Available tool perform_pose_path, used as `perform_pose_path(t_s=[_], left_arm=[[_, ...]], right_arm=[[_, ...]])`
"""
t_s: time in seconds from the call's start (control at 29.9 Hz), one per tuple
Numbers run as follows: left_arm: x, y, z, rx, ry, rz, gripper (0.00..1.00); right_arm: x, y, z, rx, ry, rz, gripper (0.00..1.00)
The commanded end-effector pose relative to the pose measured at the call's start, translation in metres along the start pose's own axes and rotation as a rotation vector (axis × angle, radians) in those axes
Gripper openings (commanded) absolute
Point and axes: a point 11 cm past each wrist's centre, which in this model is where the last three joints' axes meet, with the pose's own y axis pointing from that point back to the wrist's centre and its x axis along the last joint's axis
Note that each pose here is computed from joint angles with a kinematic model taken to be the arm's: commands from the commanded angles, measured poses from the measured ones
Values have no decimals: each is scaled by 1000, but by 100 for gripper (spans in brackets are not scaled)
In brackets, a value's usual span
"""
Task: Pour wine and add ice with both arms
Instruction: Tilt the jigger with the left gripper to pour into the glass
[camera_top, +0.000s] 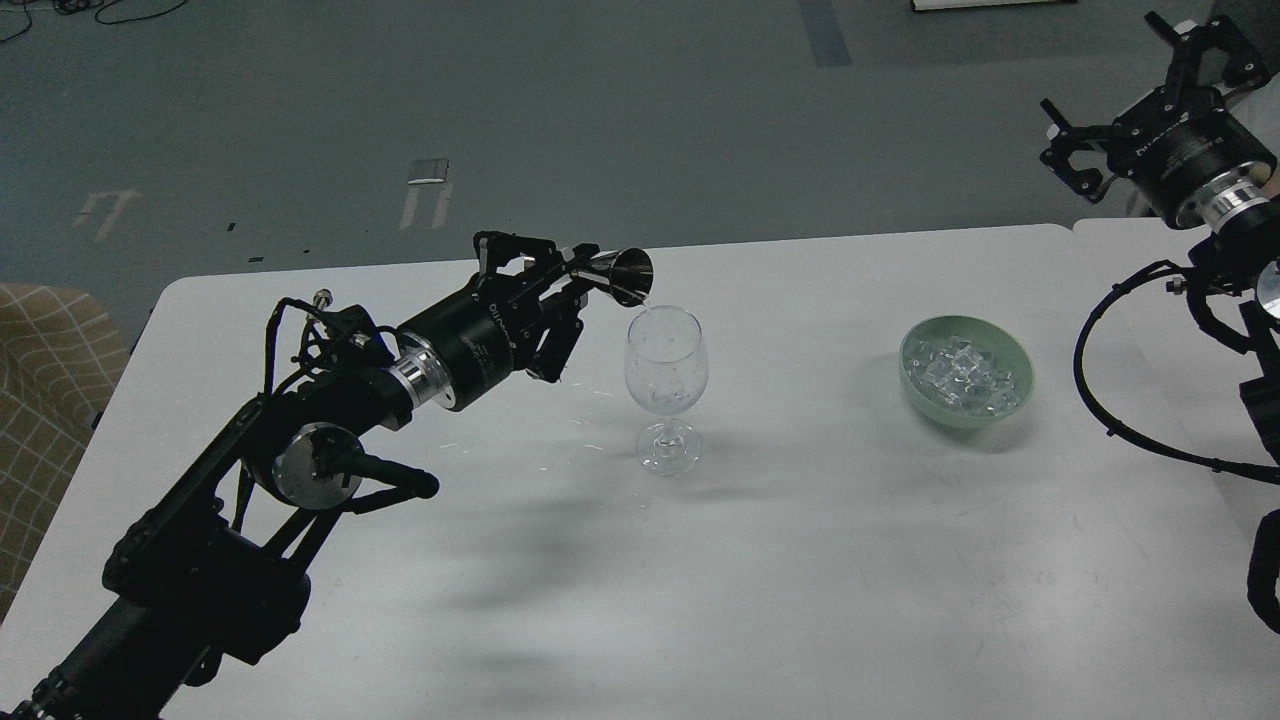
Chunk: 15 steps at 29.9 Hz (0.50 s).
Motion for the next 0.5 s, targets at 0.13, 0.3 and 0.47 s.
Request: perform_pose_path(t_s=[0.13,0.3,0.47], left_arm=[[-5,-1,6,-4,-97,-14,0],[-8,-1,9,-3,-173,-8,0],[-11,-2,11,-1,-253,-18,0]], right_arm=[[0,0,-3,2,4,-1,100],[0,0,-3,4,4,-1,100],[0,0,-3,2,4,-1,100]])
